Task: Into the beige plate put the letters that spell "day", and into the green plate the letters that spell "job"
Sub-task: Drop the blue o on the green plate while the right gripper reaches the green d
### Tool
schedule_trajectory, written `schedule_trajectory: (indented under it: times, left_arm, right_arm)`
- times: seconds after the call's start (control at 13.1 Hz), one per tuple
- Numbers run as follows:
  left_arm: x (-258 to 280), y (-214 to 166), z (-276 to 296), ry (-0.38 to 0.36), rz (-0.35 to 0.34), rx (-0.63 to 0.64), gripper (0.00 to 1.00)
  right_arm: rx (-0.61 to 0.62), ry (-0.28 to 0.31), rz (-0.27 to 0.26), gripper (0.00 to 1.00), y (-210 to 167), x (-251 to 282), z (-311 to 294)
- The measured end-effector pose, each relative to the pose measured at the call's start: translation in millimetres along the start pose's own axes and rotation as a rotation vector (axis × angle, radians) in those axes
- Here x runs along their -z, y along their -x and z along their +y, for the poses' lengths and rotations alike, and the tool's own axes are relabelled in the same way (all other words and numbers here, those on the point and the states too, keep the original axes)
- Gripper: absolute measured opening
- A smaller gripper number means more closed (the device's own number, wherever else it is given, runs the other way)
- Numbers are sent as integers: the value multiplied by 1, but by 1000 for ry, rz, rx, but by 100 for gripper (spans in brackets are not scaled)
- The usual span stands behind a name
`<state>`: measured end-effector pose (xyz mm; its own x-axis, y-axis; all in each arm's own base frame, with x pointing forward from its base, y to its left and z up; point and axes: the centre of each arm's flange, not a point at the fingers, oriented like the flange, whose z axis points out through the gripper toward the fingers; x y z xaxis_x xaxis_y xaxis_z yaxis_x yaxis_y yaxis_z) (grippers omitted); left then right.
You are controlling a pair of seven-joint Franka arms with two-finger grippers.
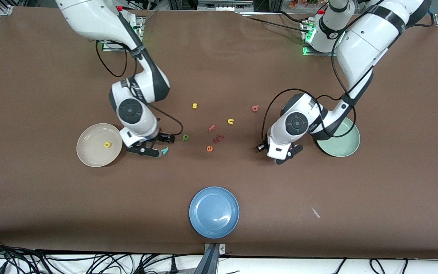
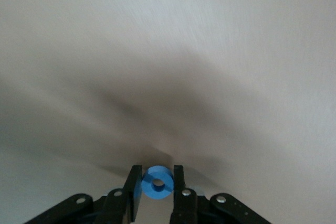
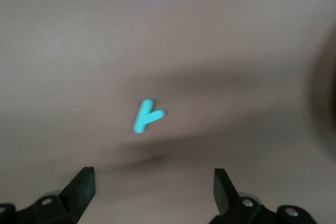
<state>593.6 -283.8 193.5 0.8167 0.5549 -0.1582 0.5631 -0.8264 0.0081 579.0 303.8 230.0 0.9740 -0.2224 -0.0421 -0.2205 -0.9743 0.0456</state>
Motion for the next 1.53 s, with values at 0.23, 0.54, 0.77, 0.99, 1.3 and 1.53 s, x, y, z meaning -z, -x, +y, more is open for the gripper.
schedule_trajectory:
  times: [0.23, 0.54, 0.77, 0.99, 1.3, 1.53]
  left_arm:
    - [72, -33, -35, -61, -38, -62, 25]
    - [117, -99, -135, -161, -165, -200, 25]
    - [103, -143, -212, -164, -258, -303, 25]
    - [72, -165, -260, -182, -302, -358, 25]
    - [25, -159, -263, -164, -311, -385, 26]
    - [22, -161, -266, -159, -304, -377, 52]
  right_arm:
    - [-39, 3, 1, 100, 12, -10, -28]
    - [-54, 5, -7, 100, 27, -27, -45]
    - [-63, 7, -8, 100, 35, -35, -59]
    - [-61, 8, -8, 100, 37, -40, -66]
    - [-62, -1, 0, 89, 36, -44, -67]
    - [-85, -27, -8, 77, 35, -43, -69]
